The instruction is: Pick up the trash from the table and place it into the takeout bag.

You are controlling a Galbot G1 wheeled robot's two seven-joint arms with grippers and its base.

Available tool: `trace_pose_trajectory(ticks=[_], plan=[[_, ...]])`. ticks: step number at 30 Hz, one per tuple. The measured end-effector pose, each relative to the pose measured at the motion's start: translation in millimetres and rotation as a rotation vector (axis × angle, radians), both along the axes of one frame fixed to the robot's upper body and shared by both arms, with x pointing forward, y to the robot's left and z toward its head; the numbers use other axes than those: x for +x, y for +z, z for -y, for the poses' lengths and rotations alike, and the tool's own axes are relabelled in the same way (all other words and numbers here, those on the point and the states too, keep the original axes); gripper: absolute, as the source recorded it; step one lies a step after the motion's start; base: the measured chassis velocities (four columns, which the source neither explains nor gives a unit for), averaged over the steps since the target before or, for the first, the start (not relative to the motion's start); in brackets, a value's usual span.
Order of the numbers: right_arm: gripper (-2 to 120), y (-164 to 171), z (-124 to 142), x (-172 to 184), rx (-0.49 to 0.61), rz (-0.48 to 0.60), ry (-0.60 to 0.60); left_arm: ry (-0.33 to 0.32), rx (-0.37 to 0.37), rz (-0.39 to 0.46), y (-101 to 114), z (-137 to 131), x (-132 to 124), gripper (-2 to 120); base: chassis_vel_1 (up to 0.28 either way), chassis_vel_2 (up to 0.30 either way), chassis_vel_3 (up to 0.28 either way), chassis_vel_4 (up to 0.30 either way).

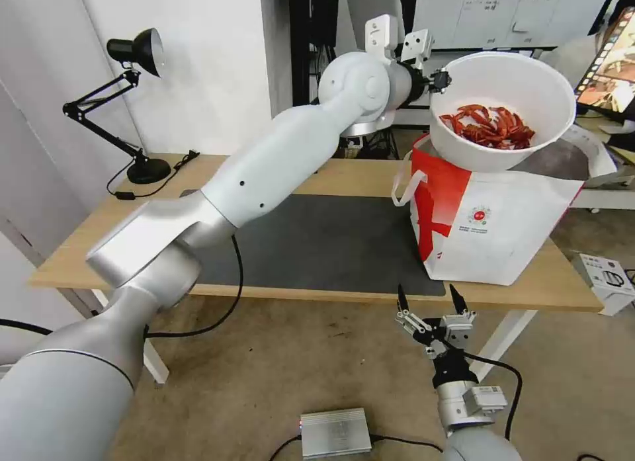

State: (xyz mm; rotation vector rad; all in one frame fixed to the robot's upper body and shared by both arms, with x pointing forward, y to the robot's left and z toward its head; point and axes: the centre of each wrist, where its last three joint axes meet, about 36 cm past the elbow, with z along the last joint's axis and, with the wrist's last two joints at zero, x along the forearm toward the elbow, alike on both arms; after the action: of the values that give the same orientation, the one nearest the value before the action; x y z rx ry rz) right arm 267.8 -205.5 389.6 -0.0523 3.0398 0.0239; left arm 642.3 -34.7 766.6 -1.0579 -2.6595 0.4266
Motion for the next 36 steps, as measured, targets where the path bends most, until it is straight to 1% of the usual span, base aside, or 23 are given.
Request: trace_pose_trajectory(ticks=[2,7,18,28,36], plan=[[100,0.0,0.0,0.0,0.0,0.0,0.0,0.022,-0.014,0.003,3.0,0.0,2.0,0,0.0,0.0,0.0,0.0],[100,0.0,0.0,0.0,0.0,0.0,0.0,0.028,-0.018,0.001,4.4,1.4,1.9,0,0.0,0.0,0.0,0.0],[100,0.0,0.0,0.0,0.0,0.0,0.0,0.043,0.009,-0.01,-23.5,27.4,3.3,0,0.0,0.0,0.0,0.0],[100,0.0,0.0,0.0,0.0,0.0,0.0,0.042,0.045,-0.014,-42.1,32.6,2.4,0,0.0,0.0,0.0,0.0],[100,0.0,0.0,0.0,0.0,0.0,0.0,0.027,0.073,-0.02,-46.6,35.4,0.4,1,0.0,0.0,0.0,0.0]])
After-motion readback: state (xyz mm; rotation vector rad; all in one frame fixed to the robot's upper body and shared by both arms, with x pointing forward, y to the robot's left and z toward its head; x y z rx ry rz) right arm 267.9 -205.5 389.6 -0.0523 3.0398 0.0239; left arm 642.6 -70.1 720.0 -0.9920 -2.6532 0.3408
